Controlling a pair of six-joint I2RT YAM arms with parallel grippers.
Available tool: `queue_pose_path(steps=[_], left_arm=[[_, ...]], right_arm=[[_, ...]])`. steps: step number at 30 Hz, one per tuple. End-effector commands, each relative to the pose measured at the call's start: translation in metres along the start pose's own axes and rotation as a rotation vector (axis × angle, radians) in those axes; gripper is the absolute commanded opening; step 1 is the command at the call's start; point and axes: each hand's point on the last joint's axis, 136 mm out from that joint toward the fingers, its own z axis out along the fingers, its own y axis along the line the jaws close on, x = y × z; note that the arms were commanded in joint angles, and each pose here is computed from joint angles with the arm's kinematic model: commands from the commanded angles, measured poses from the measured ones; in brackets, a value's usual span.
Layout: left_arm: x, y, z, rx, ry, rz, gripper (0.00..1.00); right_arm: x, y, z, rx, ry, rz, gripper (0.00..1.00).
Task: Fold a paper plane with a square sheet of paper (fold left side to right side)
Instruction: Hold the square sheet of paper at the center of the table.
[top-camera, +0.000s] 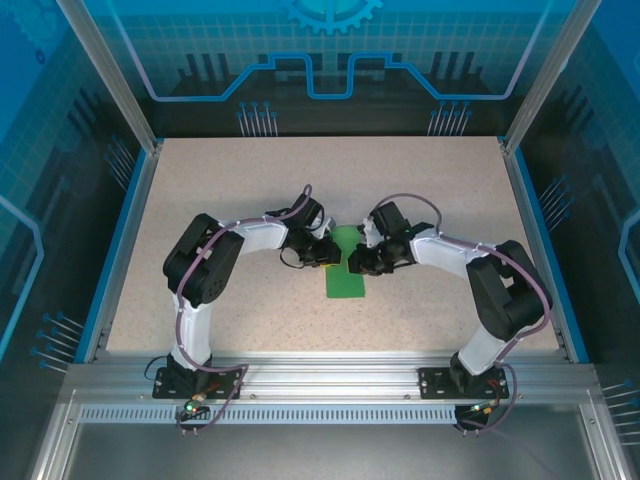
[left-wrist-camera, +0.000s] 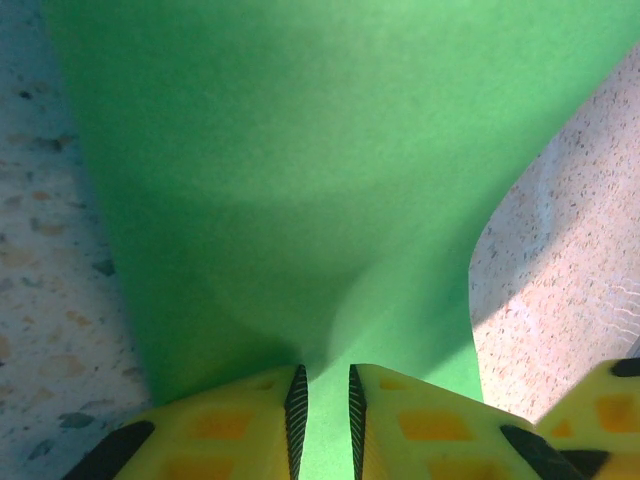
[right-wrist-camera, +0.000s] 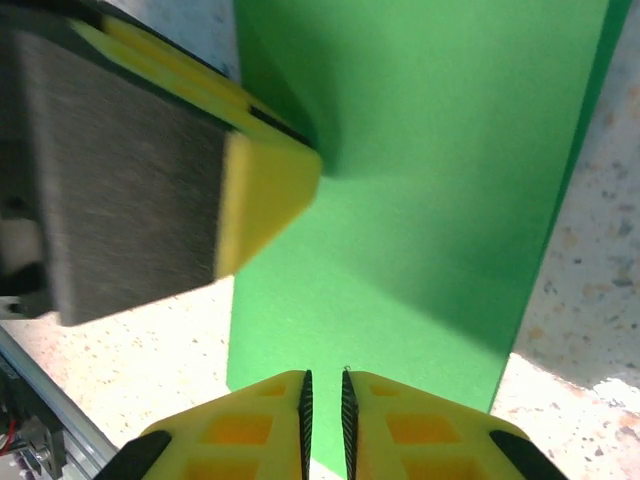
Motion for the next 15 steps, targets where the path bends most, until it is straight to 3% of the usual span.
queue_pose_path(steps=[1, 15], left_arm=[[0.016, 0.015, 0.005, -0.066, 0.034, -0.033, 0.23], [-0.011, -0.013, -0.013, -0.034, -0.02, 0.018, 0.33]], right_arm=[[0.014, -0.016, 0.009, 0.066, 0.057, 0.042, 0.18], [0.043, -0.046, 0.019, 0.179, 0.15, 0.076, 0.18]])
